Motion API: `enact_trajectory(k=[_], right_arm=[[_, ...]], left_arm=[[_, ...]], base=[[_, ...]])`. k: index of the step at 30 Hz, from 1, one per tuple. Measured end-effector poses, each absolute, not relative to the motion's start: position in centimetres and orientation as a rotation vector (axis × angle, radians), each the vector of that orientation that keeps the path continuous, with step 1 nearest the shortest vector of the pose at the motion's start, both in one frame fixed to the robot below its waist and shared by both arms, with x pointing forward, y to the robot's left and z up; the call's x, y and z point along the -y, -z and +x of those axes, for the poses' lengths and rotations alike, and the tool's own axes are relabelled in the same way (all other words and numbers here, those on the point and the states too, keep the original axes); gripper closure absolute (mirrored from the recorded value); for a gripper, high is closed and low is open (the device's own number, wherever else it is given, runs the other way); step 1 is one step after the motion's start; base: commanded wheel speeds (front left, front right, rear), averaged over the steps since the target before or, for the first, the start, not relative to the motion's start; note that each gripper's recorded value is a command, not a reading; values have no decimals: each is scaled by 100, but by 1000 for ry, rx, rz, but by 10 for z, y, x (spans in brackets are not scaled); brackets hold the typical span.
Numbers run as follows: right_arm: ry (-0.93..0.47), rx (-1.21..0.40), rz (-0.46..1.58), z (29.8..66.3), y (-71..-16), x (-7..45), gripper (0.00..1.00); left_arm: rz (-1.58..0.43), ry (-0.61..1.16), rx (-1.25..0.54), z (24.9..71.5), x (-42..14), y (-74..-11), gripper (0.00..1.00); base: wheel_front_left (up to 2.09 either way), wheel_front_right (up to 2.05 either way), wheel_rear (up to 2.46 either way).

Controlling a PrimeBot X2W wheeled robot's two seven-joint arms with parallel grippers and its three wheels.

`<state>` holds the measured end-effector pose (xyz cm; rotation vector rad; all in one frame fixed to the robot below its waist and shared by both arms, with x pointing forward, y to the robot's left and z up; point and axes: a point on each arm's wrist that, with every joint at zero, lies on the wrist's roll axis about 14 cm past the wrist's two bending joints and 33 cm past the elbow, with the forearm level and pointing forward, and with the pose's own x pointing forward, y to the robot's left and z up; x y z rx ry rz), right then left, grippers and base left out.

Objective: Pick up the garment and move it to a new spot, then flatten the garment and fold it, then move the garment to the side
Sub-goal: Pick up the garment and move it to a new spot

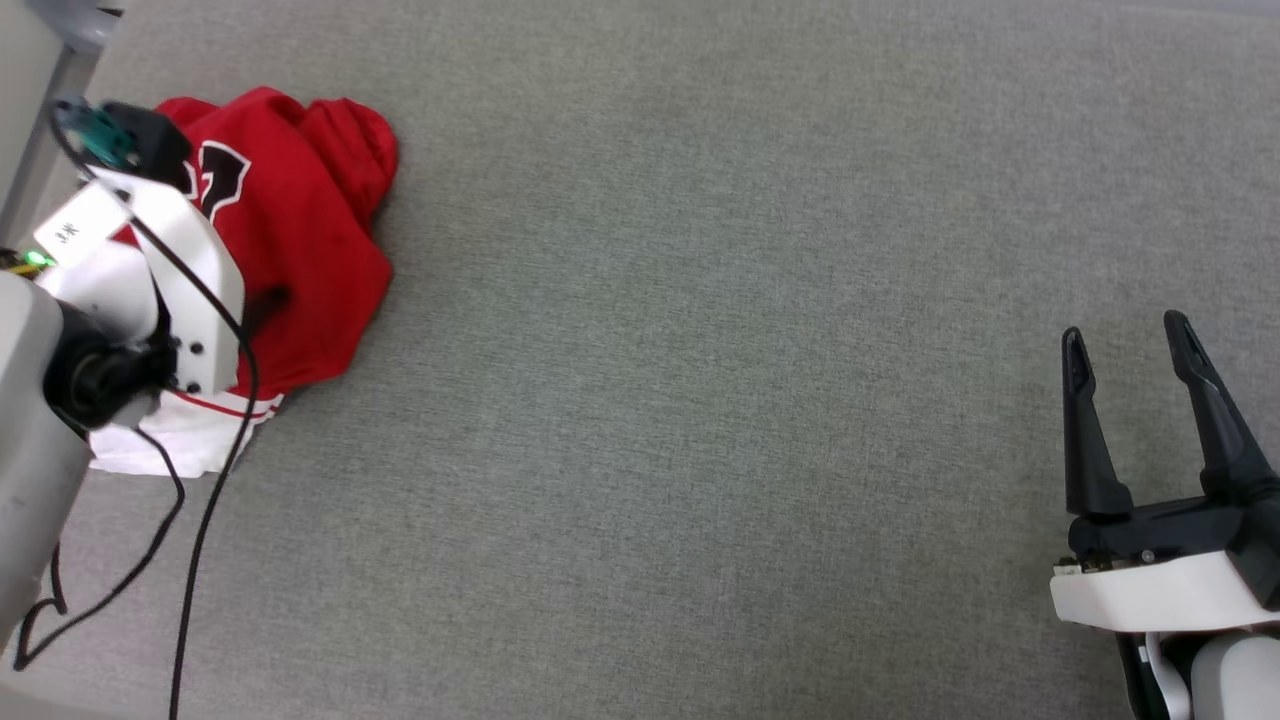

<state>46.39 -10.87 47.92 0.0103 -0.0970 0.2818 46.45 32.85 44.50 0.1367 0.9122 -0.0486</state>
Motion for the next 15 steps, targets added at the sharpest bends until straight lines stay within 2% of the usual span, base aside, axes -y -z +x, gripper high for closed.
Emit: enact_trajectory(k=[8,13,14,15], right_arm=[[-261,71,1,470,-466,118,0],[-244,57,-5,471,-460,124,0],[-243,57,-5,471,-460,124,0],[-243,57,-6,471,-461,125,0]], left_arm=[[115,113,-1253,426,-310,-373,0],[113,124,-1291,426,-306,-360,0],[115,127,-1286,426,-306,-360,4],[123,131,-1280,426,-305,-359,71]], base=[[0,0,0],[0,0,0],[0,0,0],[0,0,0]])
